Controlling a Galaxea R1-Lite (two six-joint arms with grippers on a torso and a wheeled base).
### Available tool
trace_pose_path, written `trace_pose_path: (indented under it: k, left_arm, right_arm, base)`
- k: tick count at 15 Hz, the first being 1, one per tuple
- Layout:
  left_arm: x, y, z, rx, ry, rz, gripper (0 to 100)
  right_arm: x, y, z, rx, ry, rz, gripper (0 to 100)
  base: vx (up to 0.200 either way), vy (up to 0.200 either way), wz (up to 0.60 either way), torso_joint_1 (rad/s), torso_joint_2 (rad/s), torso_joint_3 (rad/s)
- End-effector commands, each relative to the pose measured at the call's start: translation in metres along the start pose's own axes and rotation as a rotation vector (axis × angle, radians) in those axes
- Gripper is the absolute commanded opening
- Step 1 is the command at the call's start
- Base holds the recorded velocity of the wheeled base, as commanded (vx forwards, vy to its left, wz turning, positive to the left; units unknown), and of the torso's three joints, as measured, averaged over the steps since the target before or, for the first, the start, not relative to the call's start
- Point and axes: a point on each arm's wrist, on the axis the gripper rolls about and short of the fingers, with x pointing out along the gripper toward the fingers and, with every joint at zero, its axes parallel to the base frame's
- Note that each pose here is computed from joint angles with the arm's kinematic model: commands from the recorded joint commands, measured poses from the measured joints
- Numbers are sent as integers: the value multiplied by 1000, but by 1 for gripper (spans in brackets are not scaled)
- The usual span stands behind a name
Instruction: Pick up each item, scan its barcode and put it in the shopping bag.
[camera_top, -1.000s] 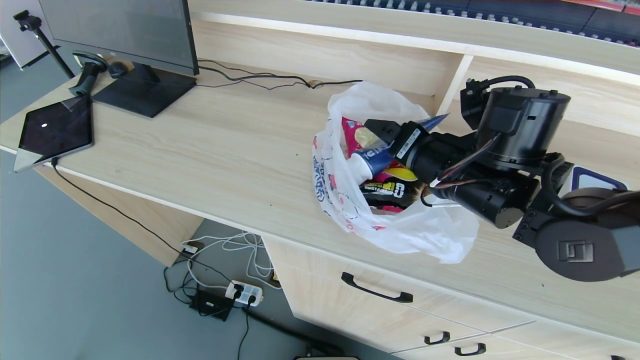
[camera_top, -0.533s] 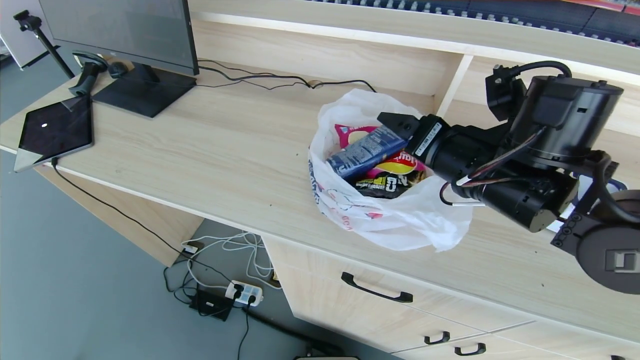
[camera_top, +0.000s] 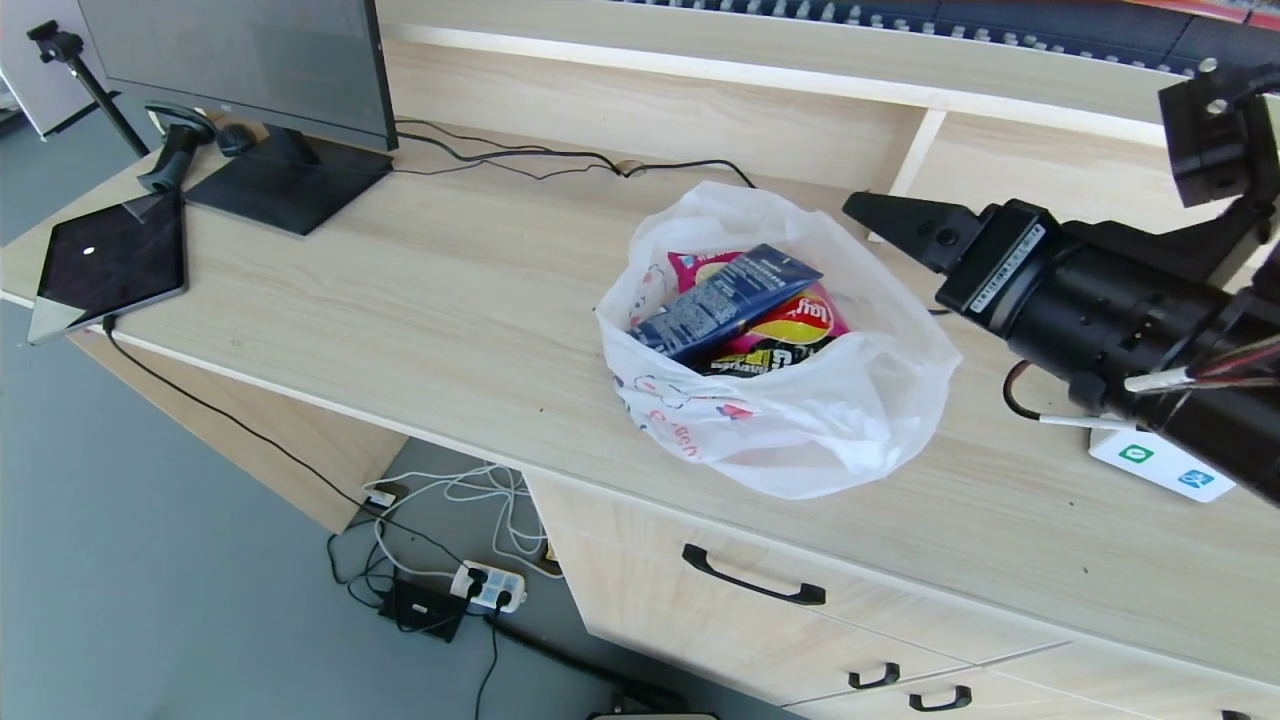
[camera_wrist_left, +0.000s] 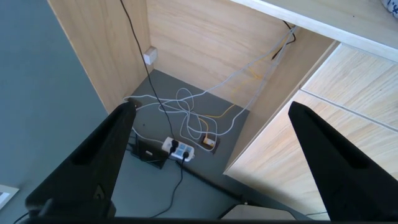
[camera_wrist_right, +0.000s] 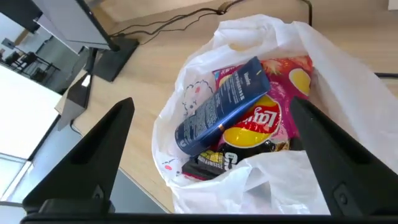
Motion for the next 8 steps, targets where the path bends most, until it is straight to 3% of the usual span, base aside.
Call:
trace_pose_path:
  k: [1,3,5,8]
  left_arm:
    - [0,0,0,-1,0,2,100]
    - [0,0,0,-1,0,2,100]
    - [0,0,0,1,0,0,100]
    - [0,0,0,-1,0,0,100]
  right_arm:
    - [-48,-1,23,-37,-73,37,100]
    - [-74,0,29,-71,-94,97,100]
    - [-112,-11,23,-139,-73,110,100]
    - [-187,-46,-12,-240,58,145,100]
  base:
    - [0,0,0,0,0,0]
    - [0,0,0,0,0,0]
    - [0,0,0,0,0,0]
    - [0,0,0,0,0,0]
